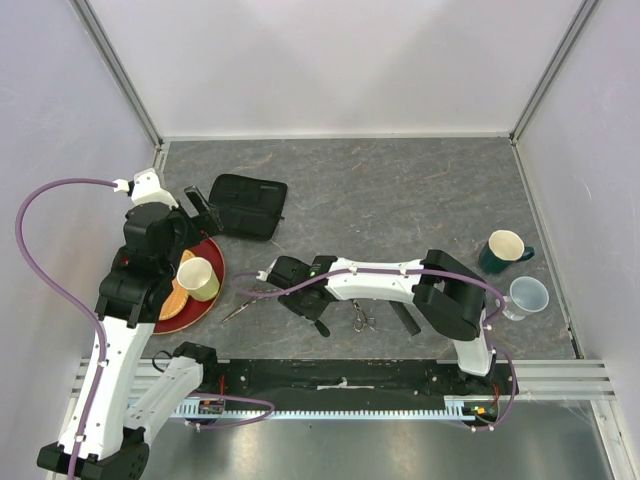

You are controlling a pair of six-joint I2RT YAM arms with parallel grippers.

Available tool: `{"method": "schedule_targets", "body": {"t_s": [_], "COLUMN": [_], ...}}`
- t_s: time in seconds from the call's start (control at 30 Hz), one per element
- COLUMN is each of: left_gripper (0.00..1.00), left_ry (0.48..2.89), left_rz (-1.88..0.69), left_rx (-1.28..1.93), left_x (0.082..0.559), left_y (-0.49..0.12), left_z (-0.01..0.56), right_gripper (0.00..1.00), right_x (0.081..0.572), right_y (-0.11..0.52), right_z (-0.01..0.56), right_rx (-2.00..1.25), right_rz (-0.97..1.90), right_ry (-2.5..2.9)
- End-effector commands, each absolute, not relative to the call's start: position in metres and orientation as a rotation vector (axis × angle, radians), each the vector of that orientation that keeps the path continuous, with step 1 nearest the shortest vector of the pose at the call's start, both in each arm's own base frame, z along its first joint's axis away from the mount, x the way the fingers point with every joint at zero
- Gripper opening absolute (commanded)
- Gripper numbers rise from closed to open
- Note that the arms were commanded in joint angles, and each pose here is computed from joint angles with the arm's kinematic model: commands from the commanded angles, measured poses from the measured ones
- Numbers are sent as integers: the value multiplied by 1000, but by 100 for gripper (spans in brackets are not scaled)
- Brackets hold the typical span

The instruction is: Sort the hair-cutting tools

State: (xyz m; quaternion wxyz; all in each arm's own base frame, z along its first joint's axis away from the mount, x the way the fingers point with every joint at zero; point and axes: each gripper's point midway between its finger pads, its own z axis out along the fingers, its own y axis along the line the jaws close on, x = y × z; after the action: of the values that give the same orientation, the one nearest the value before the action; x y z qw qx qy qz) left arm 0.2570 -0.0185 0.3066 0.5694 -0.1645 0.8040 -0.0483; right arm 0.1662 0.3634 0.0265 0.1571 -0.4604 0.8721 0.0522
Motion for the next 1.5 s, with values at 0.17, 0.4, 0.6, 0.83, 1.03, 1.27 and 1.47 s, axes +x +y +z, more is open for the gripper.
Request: {"method": "schedule_targets", "body": {"t_s": [0.17,0.4,0.6,0.83,1.03,1.27,1.47], "left_gripper": [100,100,100,100,100,100,100], "left_ry": [1851,1845,1842,1840,1840,1845,1846], "left_rz": [-121,-119,-117,-114,-114,-115,-119], "left_rx": [-424,-427,-427,-428,-428,-425,-425], "left_x": [258,258,257,256,256,257,257], "left_y": [-16,-15,-14,-13,-13,-14,-15], "left_z": [312,313,314,314,314,313,313], "right_gripper": [51,49,44,16,6,3,3], "right_x": [158,149,148,149,156,171,186], "right_y": [375,366,357,351,350,347,341], "right_z": [37,18,3,-6,1,22,43], "right_rx": [-1262,-1306,-1325,-1336,-1317,-1238,-1153], "right_rz": [216,172,109,54,17,-33,-32], "right_ry": [2518,2596,2631,2643,2614,2557,2531]}}
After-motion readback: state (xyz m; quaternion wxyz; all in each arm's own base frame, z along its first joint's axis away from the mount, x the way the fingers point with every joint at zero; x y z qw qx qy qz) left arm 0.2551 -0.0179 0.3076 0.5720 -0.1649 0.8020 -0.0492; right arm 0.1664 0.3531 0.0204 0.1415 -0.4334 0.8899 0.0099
